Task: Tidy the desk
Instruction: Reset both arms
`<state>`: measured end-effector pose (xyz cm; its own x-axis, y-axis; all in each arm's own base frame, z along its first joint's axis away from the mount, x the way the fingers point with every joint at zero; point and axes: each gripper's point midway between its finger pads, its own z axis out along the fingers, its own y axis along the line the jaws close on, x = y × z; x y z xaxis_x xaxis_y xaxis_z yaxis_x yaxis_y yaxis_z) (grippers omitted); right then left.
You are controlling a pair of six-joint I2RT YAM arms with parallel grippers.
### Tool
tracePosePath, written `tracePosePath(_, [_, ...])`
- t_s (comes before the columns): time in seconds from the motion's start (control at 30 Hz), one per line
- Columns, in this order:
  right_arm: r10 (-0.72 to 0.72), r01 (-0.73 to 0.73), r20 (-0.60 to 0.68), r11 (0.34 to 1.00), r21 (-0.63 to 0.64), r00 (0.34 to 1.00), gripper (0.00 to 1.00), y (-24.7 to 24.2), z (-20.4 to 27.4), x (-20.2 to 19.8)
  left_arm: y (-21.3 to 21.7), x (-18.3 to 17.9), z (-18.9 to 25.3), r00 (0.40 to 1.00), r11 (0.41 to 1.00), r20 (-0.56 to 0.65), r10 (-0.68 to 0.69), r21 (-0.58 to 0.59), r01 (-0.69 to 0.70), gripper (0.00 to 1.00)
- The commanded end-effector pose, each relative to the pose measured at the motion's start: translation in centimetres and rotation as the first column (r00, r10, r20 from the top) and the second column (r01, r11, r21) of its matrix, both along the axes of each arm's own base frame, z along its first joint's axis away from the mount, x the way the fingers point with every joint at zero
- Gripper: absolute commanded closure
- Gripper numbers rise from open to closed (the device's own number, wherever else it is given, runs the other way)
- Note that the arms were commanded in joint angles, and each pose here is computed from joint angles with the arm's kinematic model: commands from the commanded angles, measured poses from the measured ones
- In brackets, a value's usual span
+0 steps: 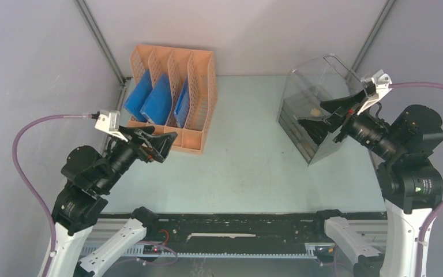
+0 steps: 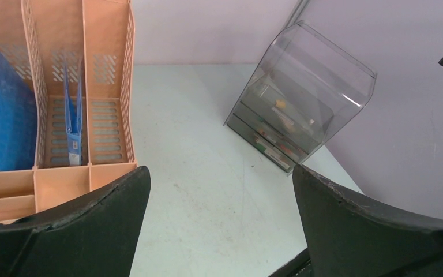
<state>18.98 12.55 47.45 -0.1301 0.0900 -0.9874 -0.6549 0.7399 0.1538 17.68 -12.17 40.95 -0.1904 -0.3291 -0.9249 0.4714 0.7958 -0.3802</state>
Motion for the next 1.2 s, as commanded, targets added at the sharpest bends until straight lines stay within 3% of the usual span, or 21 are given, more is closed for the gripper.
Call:
tracePosePath(0.0, [-0.006, 0.007, -0.015, 0.998, 0.069, 1.000, 0.00, 0.0, 1.4, -0.5, 0.8, -1.4, 1.4, 0.999, 1.000, 0.037, -0.004, 0.002, 0.004, 0.00])
tracePosePath(0.3, [-0.008, 0.009, -0.020, 0.999, 0.043, 1.000, 0.00, -0.3, 0.7, -0.5, -0.7, -0.9, 0.5, 0.998, 0.998, 0.019, -0.059, -0.034, 0.059, 0.00])
tracePosePath(0.57, [-0.049, 0.050, -0.069, 0.999, 0.016, 0.996, 0.00, -1.2, -0.7, 2.4, -3.5, 2.8, -3.7, 0.988, 0.996, -0.131, -0.075, -0.062, 0.068, 0.00])
tracePosePath(0.73, [-0.060, 0.064, -0.116, 0.998, 0.029, 0.991, 0.00, -2.3, -1.5, 5.2, -4.5, 3.7, -4.6, 0.988, 0.994, -0.121, -0.101, -0.047, 0.096, 0.00])
tracePosePath(1.17, [-0.206, 0.208, -0.116, 0.978, 0.001, 0.972, 0.00, -5.7, -1.8, 7.2, -6.0, 5.9, -4.6, 0.988, 0.990, -0.077, -0.135, 0.027, 0.138, 0.00])
